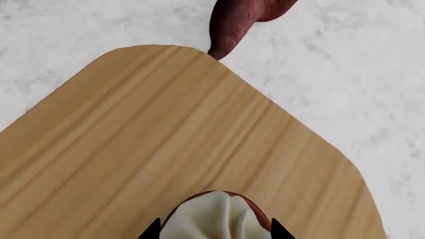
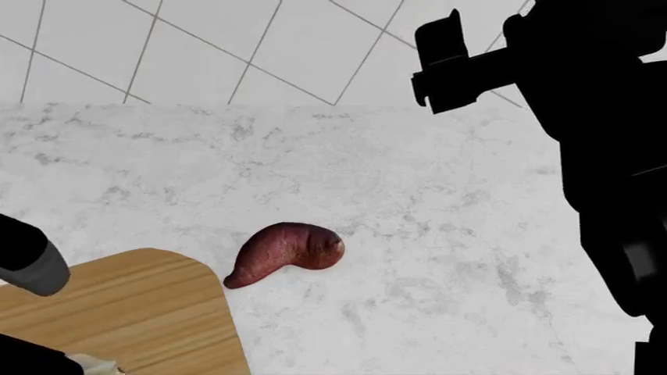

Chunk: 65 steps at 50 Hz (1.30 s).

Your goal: Clear the non-vegetable object off the cutting board and place the vegetables onto it.

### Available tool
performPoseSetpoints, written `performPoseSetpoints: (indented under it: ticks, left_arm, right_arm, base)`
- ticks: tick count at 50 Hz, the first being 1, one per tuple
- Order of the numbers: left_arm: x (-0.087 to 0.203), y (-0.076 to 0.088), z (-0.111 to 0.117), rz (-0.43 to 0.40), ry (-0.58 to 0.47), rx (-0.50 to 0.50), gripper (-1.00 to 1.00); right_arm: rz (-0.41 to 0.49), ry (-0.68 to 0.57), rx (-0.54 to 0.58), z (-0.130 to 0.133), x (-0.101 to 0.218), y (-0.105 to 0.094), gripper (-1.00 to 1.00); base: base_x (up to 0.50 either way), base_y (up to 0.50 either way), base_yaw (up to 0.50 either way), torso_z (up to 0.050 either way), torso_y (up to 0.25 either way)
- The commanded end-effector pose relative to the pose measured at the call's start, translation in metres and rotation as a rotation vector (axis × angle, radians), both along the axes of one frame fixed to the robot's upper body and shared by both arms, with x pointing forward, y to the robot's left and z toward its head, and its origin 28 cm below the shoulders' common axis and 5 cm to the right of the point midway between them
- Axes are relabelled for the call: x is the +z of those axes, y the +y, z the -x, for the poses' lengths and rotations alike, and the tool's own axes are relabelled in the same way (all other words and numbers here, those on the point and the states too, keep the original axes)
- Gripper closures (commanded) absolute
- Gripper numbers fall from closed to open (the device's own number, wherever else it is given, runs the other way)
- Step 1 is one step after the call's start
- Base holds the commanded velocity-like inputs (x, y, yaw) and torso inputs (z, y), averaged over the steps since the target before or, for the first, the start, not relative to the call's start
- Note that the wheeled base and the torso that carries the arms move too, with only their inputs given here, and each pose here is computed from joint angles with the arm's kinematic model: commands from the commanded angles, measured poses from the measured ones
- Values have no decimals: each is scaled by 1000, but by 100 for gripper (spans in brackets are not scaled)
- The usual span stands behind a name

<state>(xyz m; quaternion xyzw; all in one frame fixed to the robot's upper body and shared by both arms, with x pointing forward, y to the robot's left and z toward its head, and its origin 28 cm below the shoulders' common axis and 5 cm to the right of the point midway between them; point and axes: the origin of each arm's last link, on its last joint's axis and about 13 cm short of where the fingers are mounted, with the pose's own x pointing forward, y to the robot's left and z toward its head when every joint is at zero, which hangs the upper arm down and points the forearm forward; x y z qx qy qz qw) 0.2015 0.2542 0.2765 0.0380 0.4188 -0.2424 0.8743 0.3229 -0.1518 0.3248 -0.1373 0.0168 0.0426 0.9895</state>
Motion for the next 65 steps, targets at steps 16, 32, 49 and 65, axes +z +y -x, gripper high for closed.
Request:
performPoseSetpoints:
  ticks: [16, 32, 49, 65]
  left_arm:
    - [47, 8, -16, -35, -307, 109, 100]
    - [42, 26, -54, -9, -313, 265, 100]
    - [26, 61, -78, -95, -301, 475, 100]
    - [14, 91, -96, -136, -280, 640, 100]
  right_arm:
    - [-44, -54, 12, 7, 6, 5, -100]
    - [-43, -53, 11, 5, 6, 5, -100]
    - [-49, -47, 18, 5, 2, 6, -100]
    - [-47, -42, 15, 6, 1, 6, -100]
  base:
    - [0, 0, 0, 0, 0]
    - [0, 0, 0, 0, 0]
    - [0, 0, 0, 0, 0]
    - [0, 0, 0, 0, 1]
